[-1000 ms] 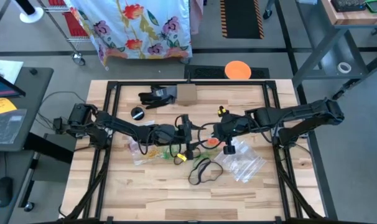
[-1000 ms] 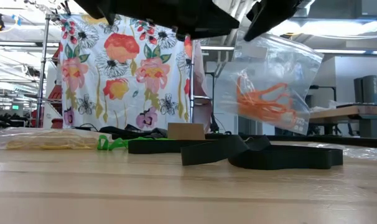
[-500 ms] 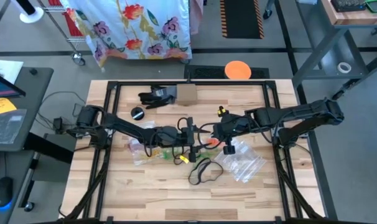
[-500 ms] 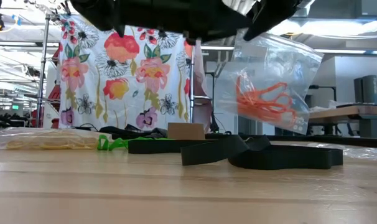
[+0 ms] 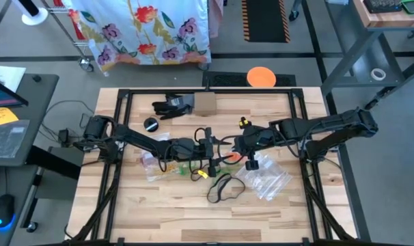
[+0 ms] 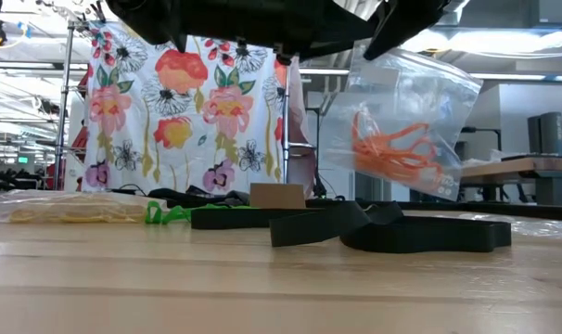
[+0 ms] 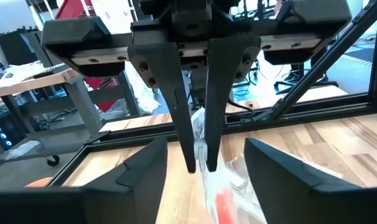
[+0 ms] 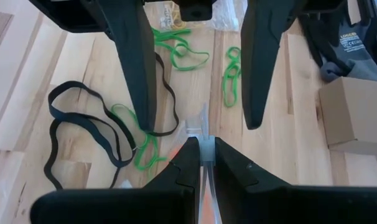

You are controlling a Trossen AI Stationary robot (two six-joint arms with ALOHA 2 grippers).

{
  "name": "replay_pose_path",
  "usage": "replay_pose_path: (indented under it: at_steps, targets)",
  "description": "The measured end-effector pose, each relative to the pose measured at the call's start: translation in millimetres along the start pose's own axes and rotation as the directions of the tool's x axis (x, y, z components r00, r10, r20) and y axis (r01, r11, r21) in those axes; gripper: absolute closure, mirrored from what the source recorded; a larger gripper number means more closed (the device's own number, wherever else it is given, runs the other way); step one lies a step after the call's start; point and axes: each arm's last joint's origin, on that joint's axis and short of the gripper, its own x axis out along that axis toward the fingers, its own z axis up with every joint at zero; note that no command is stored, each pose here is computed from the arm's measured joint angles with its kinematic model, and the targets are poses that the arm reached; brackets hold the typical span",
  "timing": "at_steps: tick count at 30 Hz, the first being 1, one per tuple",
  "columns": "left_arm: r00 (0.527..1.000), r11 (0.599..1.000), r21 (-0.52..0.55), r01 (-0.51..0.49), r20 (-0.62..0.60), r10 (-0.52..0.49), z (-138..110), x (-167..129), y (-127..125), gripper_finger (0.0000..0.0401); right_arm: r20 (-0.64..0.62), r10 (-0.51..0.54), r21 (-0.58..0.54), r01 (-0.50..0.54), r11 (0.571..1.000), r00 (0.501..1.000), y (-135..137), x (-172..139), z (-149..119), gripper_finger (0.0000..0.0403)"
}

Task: Sort rubber bands
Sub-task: Close the transparent zip bag

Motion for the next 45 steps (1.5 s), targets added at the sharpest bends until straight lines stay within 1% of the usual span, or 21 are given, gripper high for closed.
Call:
replay_pose_path:
  at_steps: [2,5,7,10,11,12,15,23,29,33,45]
  targets:
    - [1.000,1.000,0.001,0.001,-0.004,-0.001,-0.4,0.0,0.0,0.0205,0.002,0.000,0.000,0.000,1.000,1.000,0.0,0.0,0.2,0.0378]
    - [1.000,1.000,0.003,0.001,-0.007,-0.001,-0.6,0.0,-0.1,0.0243,0.002,0.000,0.000,0.000,1.000,1.000,0.0,0.0,0.1,0.0378]
    - [1.000,1.000,0.013,0.004,-0.014,-0.004,-1.5,-0.1,-0.3,0.0282,0.001,0.000,0.000,0.000,1.000,1.000,0.0,0.0,0.1,0.0378]
    - [1.000,1.000,0.022,0.011,-0.023,-0.010,-2.6,-0.1,-0.6,0.0364,0.001,0.000,0.000,0.000,1.000,1.000,0.0,0.0,0.1,0.0378]
    - [1.000,1.000,0.027,0.015,-0.023,-0.014,-2.6,-0.1,-0.7,0.0382,0.001,0.003,0.000,-0.003,1.000,1.000,0.2,0.0,0.1,0.0378]
    - [1.000,0.999,0.030,0.017,-0.023,-0.016,-2.7,-0.1,-0.6,0.0389,0.001,0.003,0.000,-0.003,1.000,1.000,0.2,0.0,0.1,0.0378]
    - [1.000,0.999,0.038,0.009,-0.025,-0.008,-2.7,-0.1,-0.4,0.0398,0.000,0.003,-0.001,-0.003,1.000,1.000,0.3,0.0,0.0,0.0378]
    - [0.999,0.998,0.055,-0.016,-0.030,0.017,-2.2,-0.7,-1.4,0.0400,-0.001,0.001,-0.001,-0.001,1.000,1.000,0.1,0.0,-0.1,0.0378]
    - [0.998,0.994,0.097,-0.042,-0.038,0.045,7.8,-7.8,-7.7,0.0401,0.007,0.000,0.001,0.000,1.000,1.000,-0.1,-0.6,1.2,0.0378]
    - [0.997,0.991,0.123,-0.056,-0.046,0.062,9.2,-10.0,-11.7,0.0401,-0.001,0.002,-0.001,-0.002,1.000,1.000,0.1,-0.6,0.4,0.0378]
    - [0.994,0.988,0.134,-0.081,-0.055,0.089,10.4,-11.5,-11.5,0.0401,-0.028,0.001,0.002,-0.001,1.000,1.000,0.1,-0.5,-2.5,0.0378]
